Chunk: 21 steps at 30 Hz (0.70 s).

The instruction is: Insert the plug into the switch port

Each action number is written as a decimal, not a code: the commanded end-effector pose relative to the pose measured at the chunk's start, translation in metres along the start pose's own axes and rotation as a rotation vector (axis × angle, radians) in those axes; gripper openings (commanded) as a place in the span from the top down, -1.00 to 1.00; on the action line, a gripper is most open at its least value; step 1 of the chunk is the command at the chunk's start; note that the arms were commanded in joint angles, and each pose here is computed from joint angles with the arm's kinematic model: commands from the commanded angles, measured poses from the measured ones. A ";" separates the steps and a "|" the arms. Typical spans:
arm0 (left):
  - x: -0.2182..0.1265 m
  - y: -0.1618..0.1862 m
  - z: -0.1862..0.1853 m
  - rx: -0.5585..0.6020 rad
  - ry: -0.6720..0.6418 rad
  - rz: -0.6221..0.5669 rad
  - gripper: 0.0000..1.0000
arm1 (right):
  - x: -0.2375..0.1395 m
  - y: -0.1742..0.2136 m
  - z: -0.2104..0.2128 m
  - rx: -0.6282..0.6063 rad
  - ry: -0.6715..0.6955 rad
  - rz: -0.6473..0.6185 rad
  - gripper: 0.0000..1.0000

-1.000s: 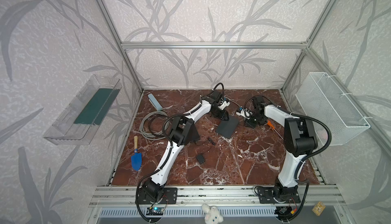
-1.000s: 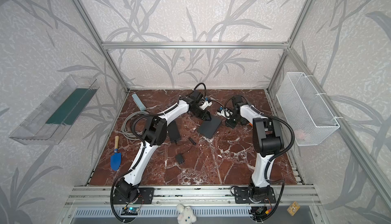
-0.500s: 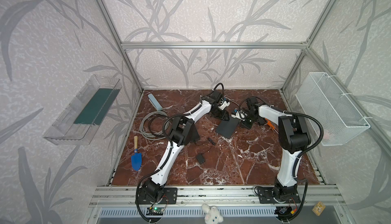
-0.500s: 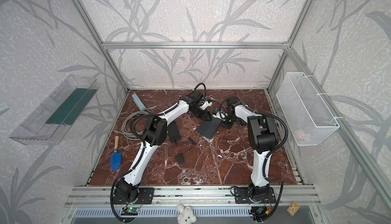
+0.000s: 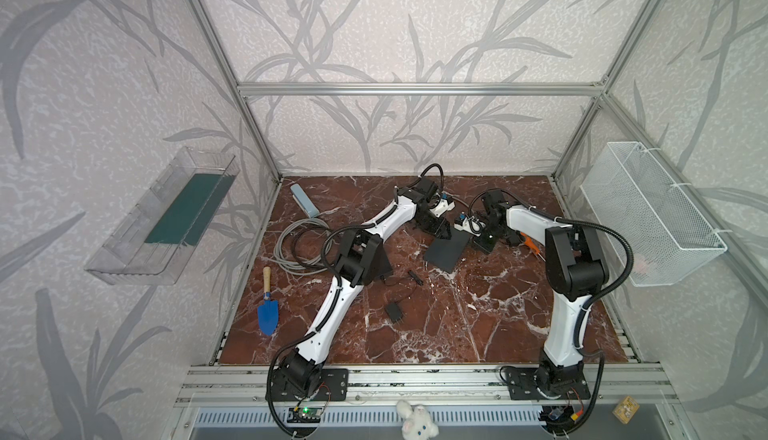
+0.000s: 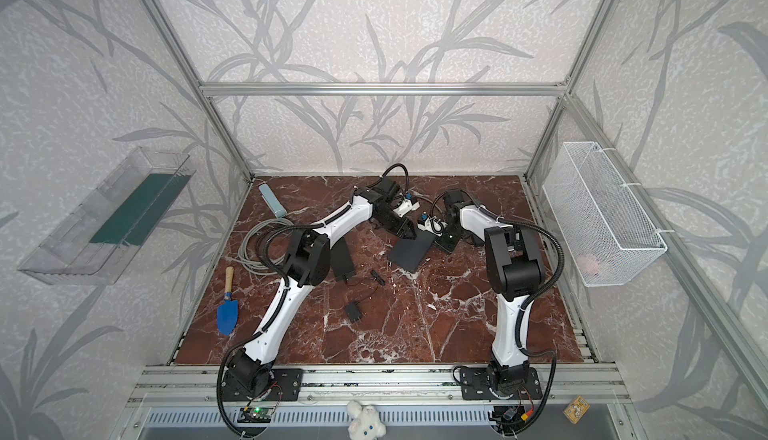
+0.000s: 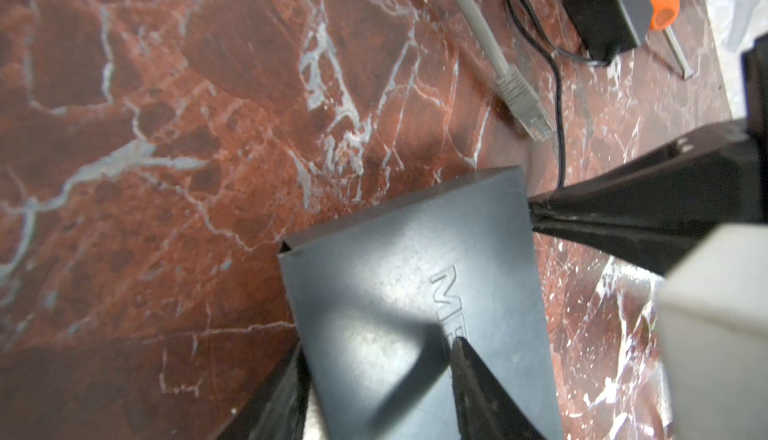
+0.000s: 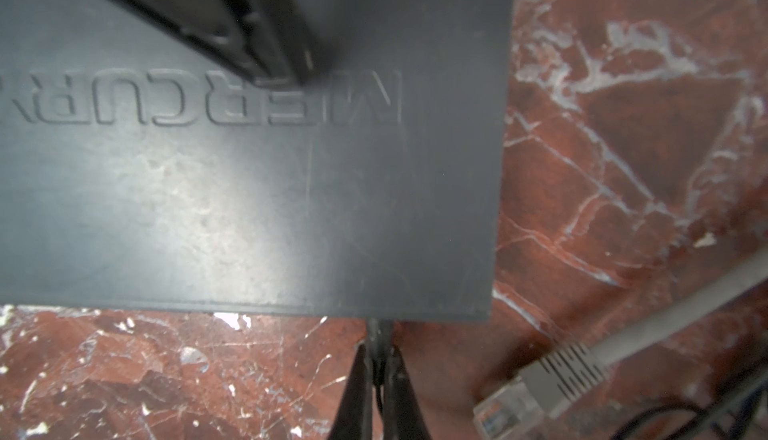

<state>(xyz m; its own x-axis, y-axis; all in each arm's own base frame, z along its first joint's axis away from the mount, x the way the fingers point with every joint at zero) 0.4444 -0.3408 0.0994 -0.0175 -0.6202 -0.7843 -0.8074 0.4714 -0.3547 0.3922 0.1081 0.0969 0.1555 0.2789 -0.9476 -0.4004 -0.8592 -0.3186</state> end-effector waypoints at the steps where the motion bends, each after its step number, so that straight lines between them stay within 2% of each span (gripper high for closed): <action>1: 0.033 0.032 -0.034 0.033 0.186 0.172 -0.10 | -0.003 -0.042 -0.007 -0.058 0.043 -0.160 0.90; 10: 0.039 0.039 -0.050 0.064 0.279 0.200 -0.06 | -0.011 -0.061 -0.015 -0.023 0.069 -0.279 0.89; 21: 0.045 0.044 -0.061 0.090 0.307 0.228 -0.05 | -0.014 -0.083 -0.019 -0.035 0.092 -0.370 0.87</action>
<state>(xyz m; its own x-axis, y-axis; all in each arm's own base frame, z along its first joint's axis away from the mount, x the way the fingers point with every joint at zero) 0.4411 -0.3398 0.0984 -0.0545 -0.6168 -0.7852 -0.7568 0.5385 -0.3705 0.3929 0.1109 0.0968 0.1540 0.2788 -0.9479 -0.5069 -0.8012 -0.3181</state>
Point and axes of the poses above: each gripper's point midway between its finger pads, its own x axis out along the fingers, its own z axis along the line the jaws close on, y = z × x, the point moved 8 cm from there along -x, back along the fingers, and after that the axes turned 7 degrees about -x, right-handed, at the moved point
